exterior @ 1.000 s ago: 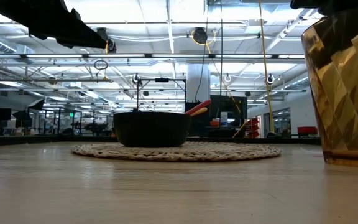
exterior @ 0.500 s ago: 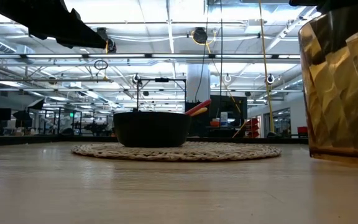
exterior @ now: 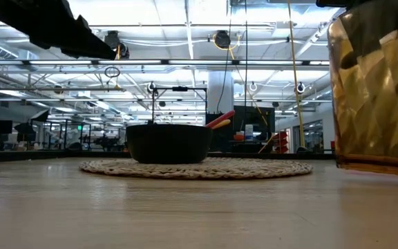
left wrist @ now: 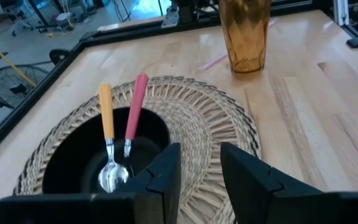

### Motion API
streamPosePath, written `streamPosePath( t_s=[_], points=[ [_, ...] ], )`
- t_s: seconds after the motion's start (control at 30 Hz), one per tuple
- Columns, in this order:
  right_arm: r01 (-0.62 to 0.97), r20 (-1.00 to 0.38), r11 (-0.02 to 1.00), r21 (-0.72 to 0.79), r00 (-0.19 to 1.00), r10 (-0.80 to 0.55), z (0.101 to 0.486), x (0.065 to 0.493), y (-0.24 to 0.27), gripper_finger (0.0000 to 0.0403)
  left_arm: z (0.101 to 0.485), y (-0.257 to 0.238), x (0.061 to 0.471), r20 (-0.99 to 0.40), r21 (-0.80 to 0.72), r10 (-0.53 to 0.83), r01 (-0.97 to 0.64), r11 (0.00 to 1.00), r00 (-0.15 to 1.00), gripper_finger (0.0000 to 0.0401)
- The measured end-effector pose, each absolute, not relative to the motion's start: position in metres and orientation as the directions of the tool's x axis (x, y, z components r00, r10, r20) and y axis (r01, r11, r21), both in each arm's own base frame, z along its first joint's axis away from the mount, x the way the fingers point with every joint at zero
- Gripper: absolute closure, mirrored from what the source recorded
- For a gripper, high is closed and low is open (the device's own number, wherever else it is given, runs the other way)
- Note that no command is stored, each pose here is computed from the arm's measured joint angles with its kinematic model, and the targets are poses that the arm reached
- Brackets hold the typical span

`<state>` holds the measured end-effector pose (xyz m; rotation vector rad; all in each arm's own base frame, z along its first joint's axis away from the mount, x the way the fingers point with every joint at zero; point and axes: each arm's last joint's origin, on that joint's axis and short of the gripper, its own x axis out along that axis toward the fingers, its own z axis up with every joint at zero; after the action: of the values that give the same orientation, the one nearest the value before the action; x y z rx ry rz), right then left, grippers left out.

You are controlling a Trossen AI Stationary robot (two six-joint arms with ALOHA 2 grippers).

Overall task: Pick & Place Utensil
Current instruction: Put the yellow glass on the right side of the brown mat

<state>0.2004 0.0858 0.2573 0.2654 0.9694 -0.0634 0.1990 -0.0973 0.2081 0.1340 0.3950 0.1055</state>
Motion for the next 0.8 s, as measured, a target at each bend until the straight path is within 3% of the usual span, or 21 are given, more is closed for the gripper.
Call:
streamPosePath(
  t_s=[0.33,0.8],
  points=[
    [0.158,-0.77,0.964,0.214,0.635,0.067,0.274,0.194,0.065,0.0389,0.205,-0.097,0.198,-0.382,0.146,0.129,-0.079,0.986,0.915,0.0281],
    [0.209,-0.704,0.971,0.114,0.707,-0.069,0.312,0.195,0.004,0.0389,0.209,-0.098,0.199,-0.348,0.153,0.122,-0.071,0.986,0.93,0.0281]
  ],
)
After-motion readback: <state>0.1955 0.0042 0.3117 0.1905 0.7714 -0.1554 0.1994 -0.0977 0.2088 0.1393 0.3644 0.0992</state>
